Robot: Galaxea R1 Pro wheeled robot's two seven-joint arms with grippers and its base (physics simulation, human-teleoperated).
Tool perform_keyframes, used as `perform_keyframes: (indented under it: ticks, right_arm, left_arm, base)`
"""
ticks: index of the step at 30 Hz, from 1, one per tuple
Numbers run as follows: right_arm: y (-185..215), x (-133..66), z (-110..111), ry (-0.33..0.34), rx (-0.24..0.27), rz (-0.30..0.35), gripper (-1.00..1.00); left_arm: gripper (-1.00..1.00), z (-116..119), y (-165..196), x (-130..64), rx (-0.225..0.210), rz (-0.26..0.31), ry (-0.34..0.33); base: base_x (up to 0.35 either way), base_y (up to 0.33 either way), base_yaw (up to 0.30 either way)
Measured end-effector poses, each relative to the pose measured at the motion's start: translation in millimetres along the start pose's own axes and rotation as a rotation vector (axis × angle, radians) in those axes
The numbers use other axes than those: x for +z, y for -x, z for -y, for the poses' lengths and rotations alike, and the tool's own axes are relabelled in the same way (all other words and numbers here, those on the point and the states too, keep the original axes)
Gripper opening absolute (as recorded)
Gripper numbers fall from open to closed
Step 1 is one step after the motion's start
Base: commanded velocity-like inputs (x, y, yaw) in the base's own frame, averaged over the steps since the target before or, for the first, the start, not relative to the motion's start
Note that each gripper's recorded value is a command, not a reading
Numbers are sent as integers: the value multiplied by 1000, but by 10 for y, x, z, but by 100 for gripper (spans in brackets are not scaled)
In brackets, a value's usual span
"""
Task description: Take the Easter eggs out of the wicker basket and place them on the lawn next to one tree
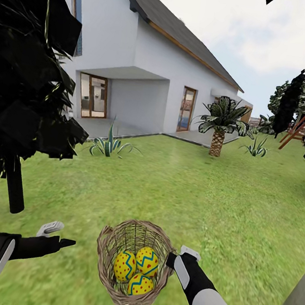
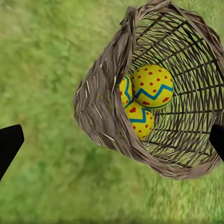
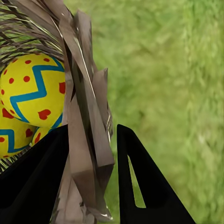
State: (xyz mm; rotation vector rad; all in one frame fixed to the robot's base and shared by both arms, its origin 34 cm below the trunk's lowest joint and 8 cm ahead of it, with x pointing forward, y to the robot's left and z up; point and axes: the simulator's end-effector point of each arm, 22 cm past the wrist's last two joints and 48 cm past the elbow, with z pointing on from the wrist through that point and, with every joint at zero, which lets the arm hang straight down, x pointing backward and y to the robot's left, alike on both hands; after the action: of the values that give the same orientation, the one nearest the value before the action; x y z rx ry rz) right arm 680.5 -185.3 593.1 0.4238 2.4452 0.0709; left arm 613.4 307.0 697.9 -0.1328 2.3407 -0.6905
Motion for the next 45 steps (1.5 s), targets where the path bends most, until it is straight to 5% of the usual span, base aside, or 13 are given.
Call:
perform_keyframes:
  ticks: [45]
  right_arm:
    - [-695,633,199,-1,1,0,-100]
  left_arm:
    - [100,-459,-692,478,2,1,-1]
  base:
    - [0,0,0]
